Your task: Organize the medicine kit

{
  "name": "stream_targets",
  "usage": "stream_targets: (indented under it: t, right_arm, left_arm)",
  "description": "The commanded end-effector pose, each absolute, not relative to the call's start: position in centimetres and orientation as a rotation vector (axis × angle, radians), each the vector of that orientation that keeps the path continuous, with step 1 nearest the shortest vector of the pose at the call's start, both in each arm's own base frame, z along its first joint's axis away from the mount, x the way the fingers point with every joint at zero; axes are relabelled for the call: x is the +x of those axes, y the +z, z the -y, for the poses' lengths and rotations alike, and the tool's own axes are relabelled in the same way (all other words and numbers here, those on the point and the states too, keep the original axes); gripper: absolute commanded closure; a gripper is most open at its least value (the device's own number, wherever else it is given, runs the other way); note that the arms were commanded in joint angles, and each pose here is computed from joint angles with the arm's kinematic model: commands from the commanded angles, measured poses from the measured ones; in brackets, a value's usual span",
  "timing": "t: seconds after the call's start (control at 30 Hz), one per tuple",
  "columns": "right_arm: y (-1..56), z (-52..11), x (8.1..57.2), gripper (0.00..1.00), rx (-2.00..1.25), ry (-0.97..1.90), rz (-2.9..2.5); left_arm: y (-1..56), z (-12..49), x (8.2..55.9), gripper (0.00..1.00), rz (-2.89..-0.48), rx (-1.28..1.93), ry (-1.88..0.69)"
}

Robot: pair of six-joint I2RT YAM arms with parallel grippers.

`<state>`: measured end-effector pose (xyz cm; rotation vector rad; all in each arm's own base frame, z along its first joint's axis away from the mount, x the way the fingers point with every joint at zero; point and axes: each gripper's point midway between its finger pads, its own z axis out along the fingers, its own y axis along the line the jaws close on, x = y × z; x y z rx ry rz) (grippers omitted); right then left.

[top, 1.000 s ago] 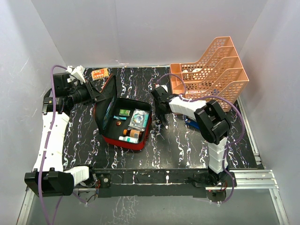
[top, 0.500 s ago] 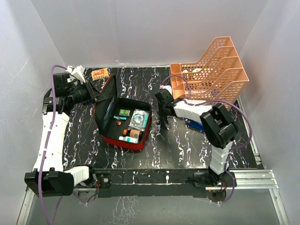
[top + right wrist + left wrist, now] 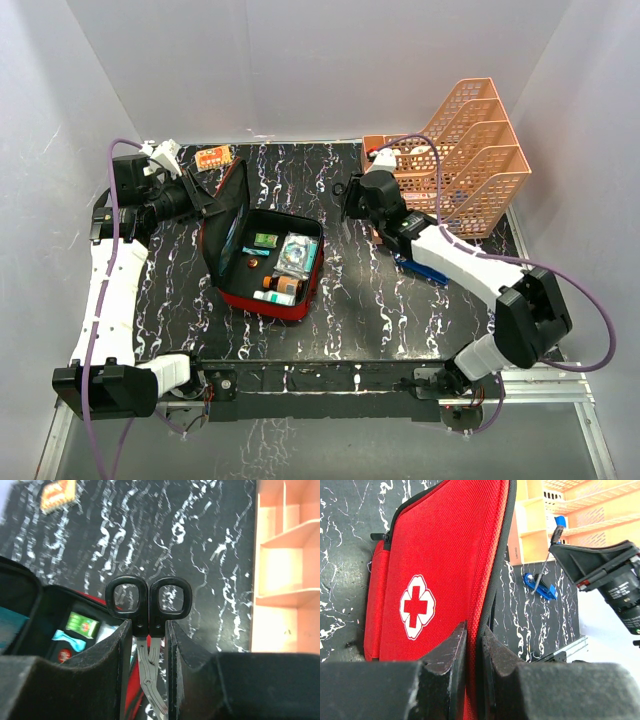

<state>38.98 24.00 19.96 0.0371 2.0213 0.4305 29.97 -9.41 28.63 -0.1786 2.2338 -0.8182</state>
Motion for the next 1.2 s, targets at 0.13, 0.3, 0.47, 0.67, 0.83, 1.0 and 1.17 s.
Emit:
stream_targets:
  t: [0.13, 0.3, 0.47, 0.67, 0.83, 1.0, 1.17]
  right_arm:
    - [28.2, -27.3, 37.4, 0.83, 0.096, 0.740, -1.767]
    - [31.8, -29.7, 36.4, 0.82, 0.113, 0.876, -1.642]
    - [36.3, -32.6, 36.2, 0.82, 0.125, 0.990, -1.513]
    - [40.6, -37.3, 36.0, 0.82, 0.096, 1.107, -1.388]
    - [42.7, -40.8, 35.7, 0.82, 0.070, 1.180, -1.319]
    - [44.6, -43.5, 34.8, 0.82, 0.062, 1.260, -1.268]
    - [44.2, -46.1, 34.6, 0.82, 0.056, 1.304, -1.265]
  left_arm:
    - [28.0, 8.8, 29.9, 0.94, -2.249, -0.228, -0.771]
    - [28.2, 8.6, 30.0, 0.89, -2.249, -0.230, -0.751]
    - [28.1, 8.0, 30.1, 0.79, -2.265, -0.229, -0.699]
    - [27.9, 7.0, 29.7, 0.66, -2.285, -0.248, -0.624]
    - [28.3, 6.3, 28.9, 0.66, -2.284, -0.266, -0.569]
    - [28.5, 5.8, 27.7, 0.64, -2.295, -0.276, -0.524]
    - [28.1, 5.4, 26.7, 0.66, -2.313, -0.285, -0.497]
